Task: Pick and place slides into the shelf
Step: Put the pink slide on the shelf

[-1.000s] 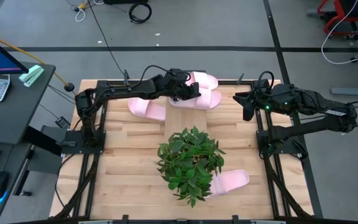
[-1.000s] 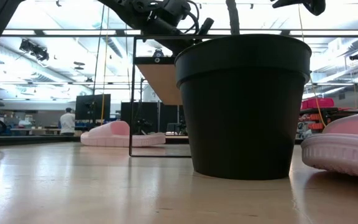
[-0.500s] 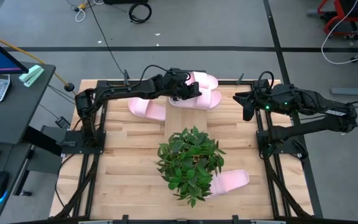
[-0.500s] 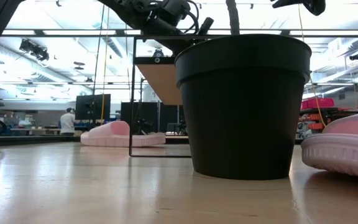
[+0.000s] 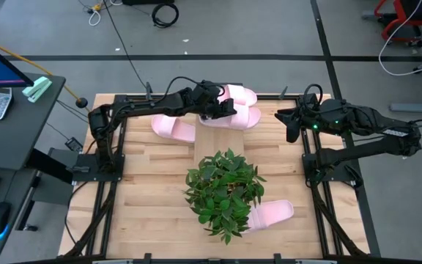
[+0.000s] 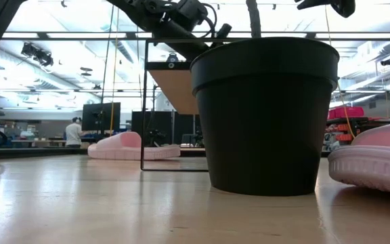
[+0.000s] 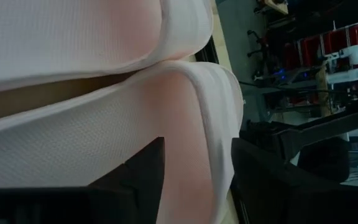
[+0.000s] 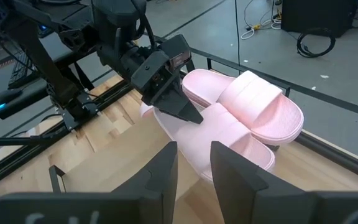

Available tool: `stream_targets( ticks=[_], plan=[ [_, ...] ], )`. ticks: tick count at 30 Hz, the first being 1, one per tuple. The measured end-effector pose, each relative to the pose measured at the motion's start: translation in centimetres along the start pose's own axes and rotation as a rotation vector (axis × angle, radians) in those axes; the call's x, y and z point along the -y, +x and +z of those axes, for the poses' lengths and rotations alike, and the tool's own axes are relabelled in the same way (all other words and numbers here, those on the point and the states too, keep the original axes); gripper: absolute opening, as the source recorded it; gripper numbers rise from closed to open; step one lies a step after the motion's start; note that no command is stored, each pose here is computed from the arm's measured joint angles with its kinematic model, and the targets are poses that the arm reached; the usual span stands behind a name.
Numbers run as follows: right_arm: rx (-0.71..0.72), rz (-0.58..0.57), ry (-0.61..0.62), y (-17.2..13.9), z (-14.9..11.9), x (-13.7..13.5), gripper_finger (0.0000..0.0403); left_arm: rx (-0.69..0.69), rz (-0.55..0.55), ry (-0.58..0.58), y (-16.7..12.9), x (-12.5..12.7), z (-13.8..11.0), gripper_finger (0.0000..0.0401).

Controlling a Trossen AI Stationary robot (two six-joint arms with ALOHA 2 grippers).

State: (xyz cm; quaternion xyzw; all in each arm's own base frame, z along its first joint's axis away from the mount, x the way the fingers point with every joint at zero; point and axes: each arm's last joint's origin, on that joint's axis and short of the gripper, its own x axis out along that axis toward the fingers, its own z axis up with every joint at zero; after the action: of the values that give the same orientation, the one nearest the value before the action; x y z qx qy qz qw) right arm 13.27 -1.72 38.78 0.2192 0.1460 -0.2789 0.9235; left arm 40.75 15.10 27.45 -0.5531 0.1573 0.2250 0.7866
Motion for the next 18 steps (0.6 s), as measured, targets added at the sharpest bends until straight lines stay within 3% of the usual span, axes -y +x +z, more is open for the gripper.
stream_targets(
  ticks=[10,18],
  plan=[
    [-0.028,-0.017,0.010,0.0,-0.3,0.2,0.0103,0.024,0.030,0.019,-2.0,0.2,1.2,0.0172],
    [-0.031,-0.020,0.008,0.0,-0.3,0.2,0.0103,0.076,0.121,0.097,-6.0,0.6,2.3,0.0178]
  ],
)
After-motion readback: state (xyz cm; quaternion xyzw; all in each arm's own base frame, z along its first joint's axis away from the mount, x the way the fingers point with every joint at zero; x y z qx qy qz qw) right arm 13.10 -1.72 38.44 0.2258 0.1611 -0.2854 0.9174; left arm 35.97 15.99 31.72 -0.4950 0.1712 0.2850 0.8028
